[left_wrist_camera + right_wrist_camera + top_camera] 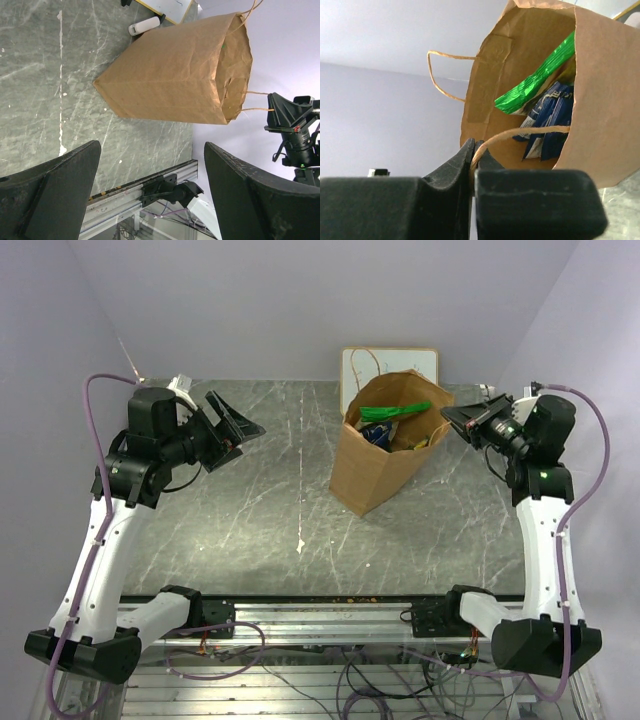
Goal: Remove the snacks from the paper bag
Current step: Adjust the paper bag at the center of the board.
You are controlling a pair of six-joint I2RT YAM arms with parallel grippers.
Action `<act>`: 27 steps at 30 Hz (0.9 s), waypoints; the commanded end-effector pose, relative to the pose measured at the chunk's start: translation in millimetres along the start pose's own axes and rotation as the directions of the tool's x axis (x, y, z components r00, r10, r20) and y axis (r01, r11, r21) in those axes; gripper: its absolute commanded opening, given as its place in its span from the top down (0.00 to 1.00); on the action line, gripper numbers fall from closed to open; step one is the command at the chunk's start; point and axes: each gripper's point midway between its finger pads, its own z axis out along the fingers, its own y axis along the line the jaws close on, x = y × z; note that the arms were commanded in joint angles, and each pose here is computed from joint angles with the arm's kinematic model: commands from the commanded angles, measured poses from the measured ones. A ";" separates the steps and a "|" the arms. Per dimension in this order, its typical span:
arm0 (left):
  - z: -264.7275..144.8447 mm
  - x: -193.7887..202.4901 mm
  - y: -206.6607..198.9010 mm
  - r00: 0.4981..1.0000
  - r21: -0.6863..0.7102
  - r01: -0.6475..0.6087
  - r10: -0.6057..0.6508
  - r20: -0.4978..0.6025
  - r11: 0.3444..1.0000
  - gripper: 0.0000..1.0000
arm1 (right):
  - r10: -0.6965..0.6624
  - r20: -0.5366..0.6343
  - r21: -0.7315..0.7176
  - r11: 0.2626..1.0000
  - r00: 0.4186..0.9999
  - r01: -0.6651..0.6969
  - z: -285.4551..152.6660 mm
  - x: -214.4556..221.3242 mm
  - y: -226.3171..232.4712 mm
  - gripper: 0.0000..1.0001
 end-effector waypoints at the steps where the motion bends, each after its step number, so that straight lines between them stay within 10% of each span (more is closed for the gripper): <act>1: -0.7 2.7 -7.3 0.999 0.028 -0.032 0.032 -0.017 0.999 0.05 | -0.116 0.057 0.039 0.993 0.992 0.114 -16.0 -17.5 21.2 1.00; 15: 1.0 1.8 -8.6 0.999 0.032 -0.036 0.037 -0.022 0.999 0.05 | -0.511 -0.029 0.272 0.823 0.859 0.499 -26.7 -64.4 23.2 1.00; 27: 1.9 0.3 -6.3 0.999 0.026 -0.043 0.044 -0.009 0.999 0.05 | -0.775 -0.269 -0.316 0.632 0.572 0.708 8.8 56.6 82.0 1.00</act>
